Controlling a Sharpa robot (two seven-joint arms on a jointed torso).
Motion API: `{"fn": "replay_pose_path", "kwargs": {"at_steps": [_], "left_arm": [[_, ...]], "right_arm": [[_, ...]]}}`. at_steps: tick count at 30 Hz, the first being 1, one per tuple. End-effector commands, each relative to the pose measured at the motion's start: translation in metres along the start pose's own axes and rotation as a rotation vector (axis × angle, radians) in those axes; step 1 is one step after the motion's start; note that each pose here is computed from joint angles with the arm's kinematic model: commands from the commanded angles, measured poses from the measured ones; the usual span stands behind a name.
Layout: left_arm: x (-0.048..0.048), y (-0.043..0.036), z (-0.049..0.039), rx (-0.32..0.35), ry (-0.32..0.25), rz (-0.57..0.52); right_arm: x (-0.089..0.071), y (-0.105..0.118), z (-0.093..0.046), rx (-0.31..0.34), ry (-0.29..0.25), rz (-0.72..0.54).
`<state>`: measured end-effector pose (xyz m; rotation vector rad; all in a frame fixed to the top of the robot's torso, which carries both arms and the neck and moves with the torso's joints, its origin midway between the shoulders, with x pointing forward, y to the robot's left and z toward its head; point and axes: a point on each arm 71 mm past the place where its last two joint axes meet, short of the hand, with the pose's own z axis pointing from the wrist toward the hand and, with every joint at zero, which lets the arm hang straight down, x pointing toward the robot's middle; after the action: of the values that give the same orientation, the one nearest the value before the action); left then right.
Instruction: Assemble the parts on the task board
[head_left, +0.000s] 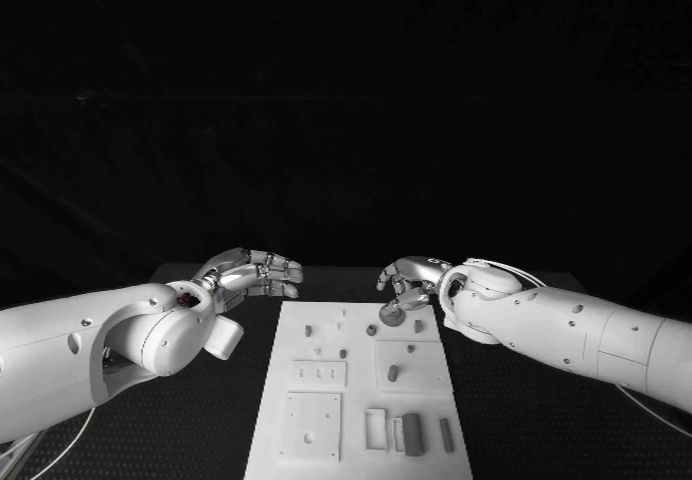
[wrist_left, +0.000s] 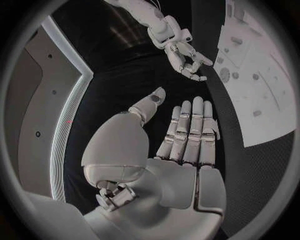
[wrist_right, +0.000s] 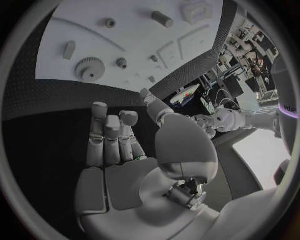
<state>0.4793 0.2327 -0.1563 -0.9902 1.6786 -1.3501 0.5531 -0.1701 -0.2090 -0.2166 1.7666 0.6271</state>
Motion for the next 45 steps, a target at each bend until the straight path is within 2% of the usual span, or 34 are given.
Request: {"fn": "replay_pose_path", "kwargs": {"at_steps": [1,15,22,28,36,45], "left_arm": [[0.0036,-0.0058,-0.0014,0.051,0.033,0.078],[0.0057,-0.0069,-0.0011,0.052,0.04,0.076],[0.0014,-0.0077,-0.0002,0.051,0.027,0.077],[0.0017,-0.0065,0.0019,0.032,0.028,0.028],[0.0027,-0.0066,0.0012,0.035,0.035,0.031],[0.0047,-0.0069,-0.0008,0.034,0.043,0.031]], "right_arm": [[0.005,0.002,0.003,0.008,0.047,-0.047],[0.021,0.019,0.005,-0.019,0.155,-0.151],[0.021,0.017,0.001,-0.018,0.145,-0.181],[0.023,0.02,0.0,-0.023,0.148,-0.196],[0.021,0.015,0.002,-0.003,0.117,-0.225],[0.028,0.017,0.003,0.004,0.114,-0.222]]}}
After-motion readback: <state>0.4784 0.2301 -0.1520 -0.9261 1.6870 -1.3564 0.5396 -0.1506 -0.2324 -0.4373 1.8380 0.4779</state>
